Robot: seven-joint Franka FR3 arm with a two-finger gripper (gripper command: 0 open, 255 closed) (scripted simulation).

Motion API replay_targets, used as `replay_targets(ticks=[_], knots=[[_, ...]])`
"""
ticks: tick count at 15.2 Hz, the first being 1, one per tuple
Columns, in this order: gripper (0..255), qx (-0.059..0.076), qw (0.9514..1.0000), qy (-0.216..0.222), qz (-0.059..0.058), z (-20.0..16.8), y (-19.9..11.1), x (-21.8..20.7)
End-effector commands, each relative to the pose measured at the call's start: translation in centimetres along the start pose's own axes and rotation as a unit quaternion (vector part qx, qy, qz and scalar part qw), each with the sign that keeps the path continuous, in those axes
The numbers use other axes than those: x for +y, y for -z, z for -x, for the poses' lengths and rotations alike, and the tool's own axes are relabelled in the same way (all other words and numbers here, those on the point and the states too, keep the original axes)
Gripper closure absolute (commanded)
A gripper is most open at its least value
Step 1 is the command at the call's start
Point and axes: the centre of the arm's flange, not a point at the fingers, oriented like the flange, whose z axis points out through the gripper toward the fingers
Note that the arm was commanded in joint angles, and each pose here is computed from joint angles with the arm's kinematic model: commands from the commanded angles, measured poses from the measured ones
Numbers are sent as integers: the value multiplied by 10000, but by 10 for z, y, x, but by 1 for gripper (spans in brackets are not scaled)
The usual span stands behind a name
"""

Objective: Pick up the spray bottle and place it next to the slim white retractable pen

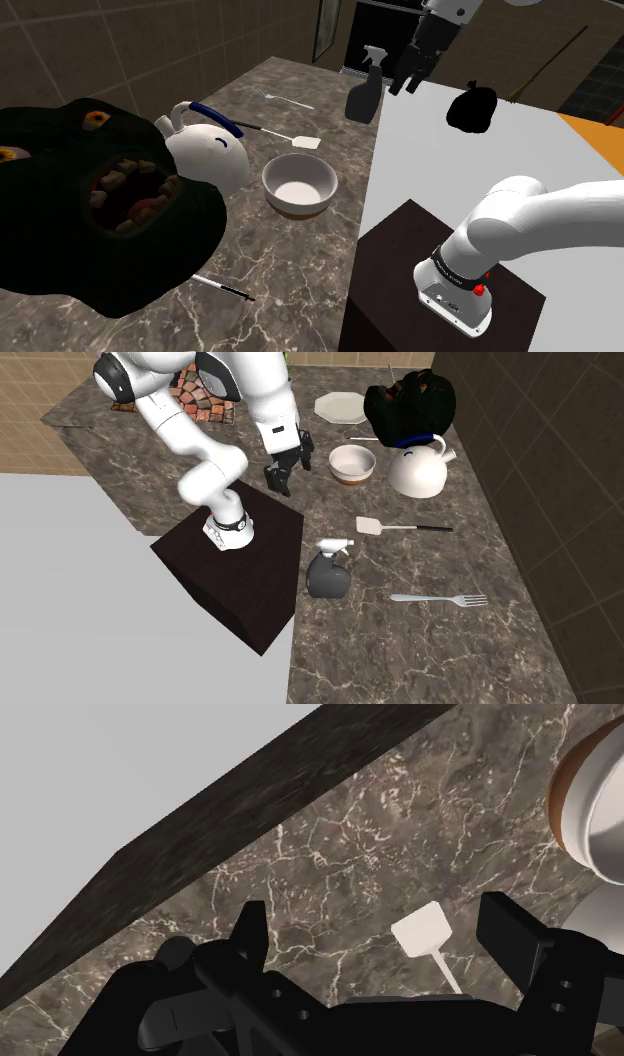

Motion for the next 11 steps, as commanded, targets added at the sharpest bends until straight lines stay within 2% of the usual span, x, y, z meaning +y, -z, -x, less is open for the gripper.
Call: replay_targets(ticks=[1, 6, 11], knots=[[0, 0, 10000, 0, 0, 0, 0, 0], [0, -153, 9987, 473, 103, -48, 17, 44], [0, -306, 9948, 945, 205, -100, 33, 82]])
